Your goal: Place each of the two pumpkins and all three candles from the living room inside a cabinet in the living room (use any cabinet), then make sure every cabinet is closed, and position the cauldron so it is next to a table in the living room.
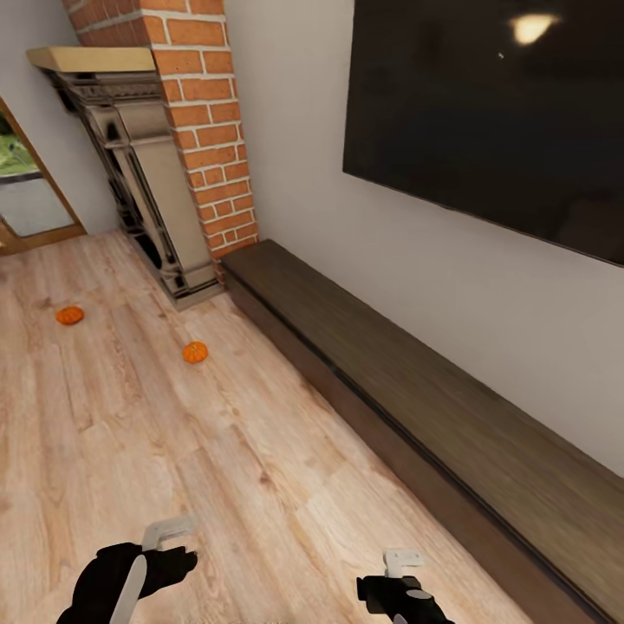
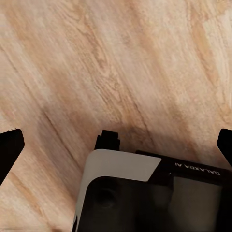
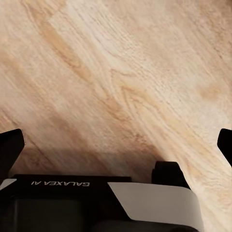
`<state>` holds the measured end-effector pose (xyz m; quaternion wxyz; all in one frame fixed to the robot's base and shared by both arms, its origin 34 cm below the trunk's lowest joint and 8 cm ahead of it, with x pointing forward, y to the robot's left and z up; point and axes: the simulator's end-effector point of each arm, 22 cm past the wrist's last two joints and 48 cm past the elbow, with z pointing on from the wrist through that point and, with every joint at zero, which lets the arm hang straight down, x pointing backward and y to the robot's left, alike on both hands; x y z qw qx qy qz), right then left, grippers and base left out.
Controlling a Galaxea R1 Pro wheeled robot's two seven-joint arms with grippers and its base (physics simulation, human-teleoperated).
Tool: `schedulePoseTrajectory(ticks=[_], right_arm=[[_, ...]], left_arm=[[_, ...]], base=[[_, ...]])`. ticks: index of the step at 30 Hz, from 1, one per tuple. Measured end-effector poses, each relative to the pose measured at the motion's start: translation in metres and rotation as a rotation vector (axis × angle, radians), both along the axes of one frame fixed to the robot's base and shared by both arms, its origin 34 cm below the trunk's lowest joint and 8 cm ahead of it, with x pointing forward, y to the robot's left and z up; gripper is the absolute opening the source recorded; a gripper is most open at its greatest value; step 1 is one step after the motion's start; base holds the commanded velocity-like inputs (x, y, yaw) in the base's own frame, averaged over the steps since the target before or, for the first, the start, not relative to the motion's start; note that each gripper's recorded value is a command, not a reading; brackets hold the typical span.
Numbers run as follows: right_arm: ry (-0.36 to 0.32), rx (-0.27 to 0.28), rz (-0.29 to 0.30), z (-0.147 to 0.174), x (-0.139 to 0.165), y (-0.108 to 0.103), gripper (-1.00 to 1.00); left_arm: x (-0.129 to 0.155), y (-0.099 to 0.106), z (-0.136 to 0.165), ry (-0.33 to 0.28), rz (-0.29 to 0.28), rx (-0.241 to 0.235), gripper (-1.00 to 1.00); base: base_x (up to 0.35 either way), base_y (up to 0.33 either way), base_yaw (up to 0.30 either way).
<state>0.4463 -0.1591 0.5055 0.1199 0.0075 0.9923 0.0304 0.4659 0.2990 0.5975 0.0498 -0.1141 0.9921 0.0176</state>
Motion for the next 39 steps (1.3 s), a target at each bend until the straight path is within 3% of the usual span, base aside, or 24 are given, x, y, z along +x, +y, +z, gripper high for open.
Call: schedulePoseTrajectory(ticks=[39], right_arm=[[0.019, 0.001, 0.009, 0.054, -0.008, 0.001, 1.0]], left_arm=[[-0.003, -0.002, 0.055, -0.003, 0.003, -0.01, 1.0]], base=[[0.0, 0.0, 0.288]])
